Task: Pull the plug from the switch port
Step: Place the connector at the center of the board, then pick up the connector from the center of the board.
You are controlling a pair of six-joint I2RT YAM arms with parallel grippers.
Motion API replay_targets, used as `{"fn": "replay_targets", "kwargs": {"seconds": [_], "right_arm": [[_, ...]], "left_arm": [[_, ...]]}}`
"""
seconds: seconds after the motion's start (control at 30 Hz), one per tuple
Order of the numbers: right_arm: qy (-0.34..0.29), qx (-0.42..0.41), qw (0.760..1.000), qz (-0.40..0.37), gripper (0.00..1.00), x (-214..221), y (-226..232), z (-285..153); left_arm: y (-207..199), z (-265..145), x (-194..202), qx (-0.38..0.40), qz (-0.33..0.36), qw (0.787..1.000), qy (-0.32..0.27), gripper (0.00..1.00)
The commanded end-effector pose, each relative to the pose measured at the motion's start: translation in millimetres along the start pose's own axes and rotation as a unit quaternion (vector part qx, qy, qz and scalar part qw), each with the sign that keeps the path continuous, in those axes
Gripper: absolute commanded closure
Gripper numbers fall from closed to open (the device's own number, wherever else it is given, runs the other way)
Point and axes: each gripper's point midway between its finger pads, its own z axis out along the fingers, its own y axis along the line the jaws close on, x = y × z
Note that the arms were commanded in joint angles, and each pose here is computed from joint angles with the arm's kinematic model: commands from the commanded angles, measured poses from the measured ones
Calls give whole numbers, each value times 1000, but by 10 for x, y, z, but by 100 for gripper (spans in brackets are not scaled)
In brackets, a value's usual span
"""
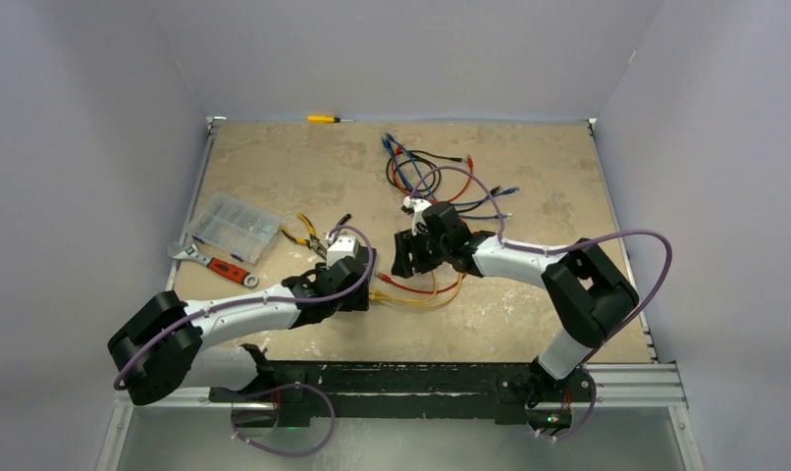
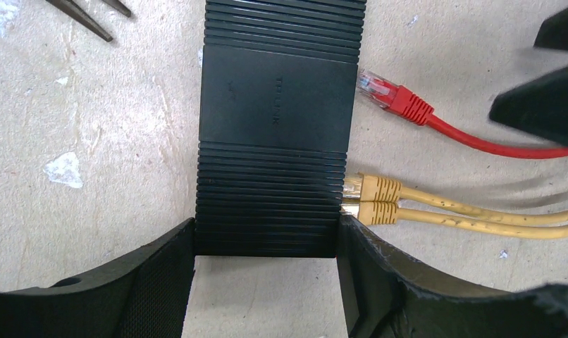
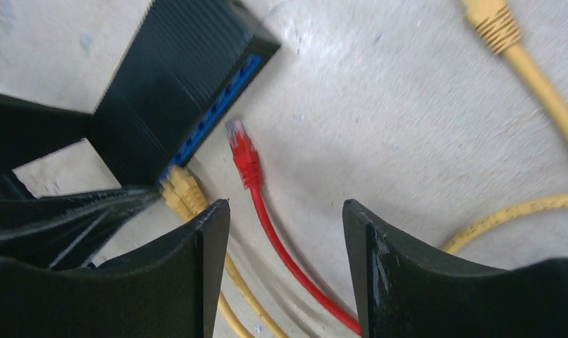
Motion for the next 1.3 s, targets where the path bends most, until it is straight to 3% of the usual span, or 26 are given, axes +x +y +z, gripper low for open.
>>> {"fn": "replay_targets", "kwargs": {"seconds": [0.0, 0.33, 0.47, 0.77, 0.9, 1.27], "right_arm": [[20, 48, 998, -31, 39, 181, -35, -32], [46, 119, 989, -80, 49, 374, 54, 128], [54, 166, 980, -97, 58, 450, 16, 189], [54, 199, 973, -107, 100, 455, 2, 203], [45, 195, 975, -98, 100, 367, 71, 176], [-4, 49, 996, -72, 100, -119, 728, 13]], "left_arm": [[178, 41, 370, -25, 36, 997, 65, 100], [195, 23, 385, -26, 36, 997, 66, 100], [222, 10, 375, -29, 32, 997, 61, 100], [260, -10, 377, -37, 30, 997, 61, 100], [264, -13, 385, -38, 29, 997, 62, 100], [266, -8, 398, -37, 27, 997, 63, 100]]}}
